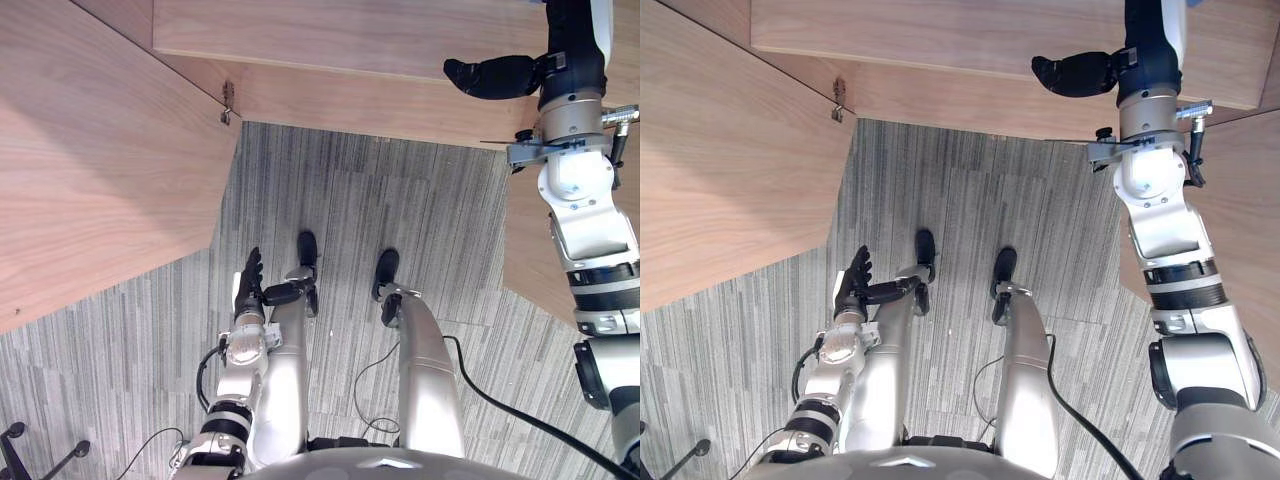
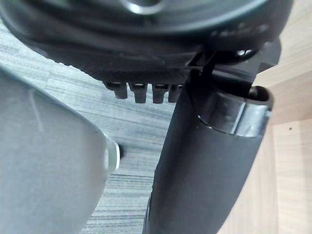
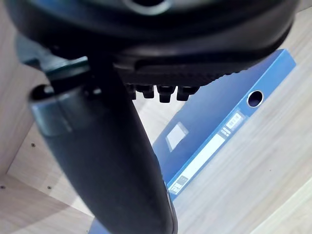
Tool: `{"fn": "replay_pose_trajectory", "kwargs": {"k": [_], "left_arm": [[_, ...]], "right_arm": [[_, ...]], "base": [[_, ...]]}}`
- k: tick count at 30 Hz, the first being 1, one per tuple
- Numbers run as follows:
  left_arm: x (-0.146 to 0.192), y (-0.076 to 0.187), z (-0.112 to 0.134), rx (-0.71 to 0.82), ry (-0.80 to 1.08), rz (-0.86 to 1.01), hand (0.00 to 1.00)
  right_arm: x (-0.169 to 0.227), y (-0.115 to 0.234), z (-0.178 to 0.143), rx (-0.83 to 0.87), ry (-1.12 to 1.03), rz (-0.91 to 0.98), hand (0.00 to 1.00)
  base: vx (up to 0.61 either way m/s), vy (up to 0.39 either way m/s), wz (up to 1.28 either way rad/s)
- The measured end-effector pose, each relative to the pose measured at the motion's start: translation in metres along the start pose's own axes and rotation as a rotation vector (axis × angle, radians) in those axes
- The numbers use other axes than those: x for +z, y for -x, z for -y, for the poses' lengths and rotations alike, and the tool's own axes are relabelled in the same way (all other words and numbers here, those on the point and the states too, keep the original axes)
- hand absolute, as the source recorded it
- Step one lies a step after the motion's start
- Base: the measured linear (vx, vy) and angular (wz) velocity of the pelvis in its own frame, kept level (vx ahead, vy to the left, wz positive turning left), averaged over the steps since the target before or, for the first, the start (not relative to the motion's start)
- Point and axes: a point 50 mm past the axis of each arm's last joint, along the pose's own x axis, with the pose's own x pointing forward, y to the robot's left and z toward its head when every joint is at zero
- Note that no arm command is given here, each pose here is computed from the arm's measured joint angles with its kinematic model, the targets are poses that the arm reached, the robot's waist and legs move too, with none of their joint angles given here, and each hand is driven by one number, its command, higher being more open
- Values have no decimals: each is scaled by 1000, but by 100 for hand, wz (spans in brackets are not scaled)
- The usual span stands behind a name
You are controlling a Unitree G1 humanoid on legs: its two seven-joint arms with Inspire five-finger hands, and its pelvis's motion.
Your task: Walk over to the cabinet, pick up the folder, carry it to the office cabinet, place the folder inside the office cabinet, then close the office cabinet door
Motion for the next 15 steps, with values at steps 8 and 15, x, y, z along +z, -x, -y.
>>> {"fn": "replay_pose_trajectory", "kwargs": {"k": [8, 15], "left_arm": [[-1, 0, -2, 14, -1, -2, 100], [2, 0, -4, 30, 1, 18, 100]], "right_arm": [[-6, 7, -12, -8, 180, 1, 0], [-24, 4, -12, -17, 338, -70, 0]], "base": [[0, 0, 0], [0, -3, 2]]}}
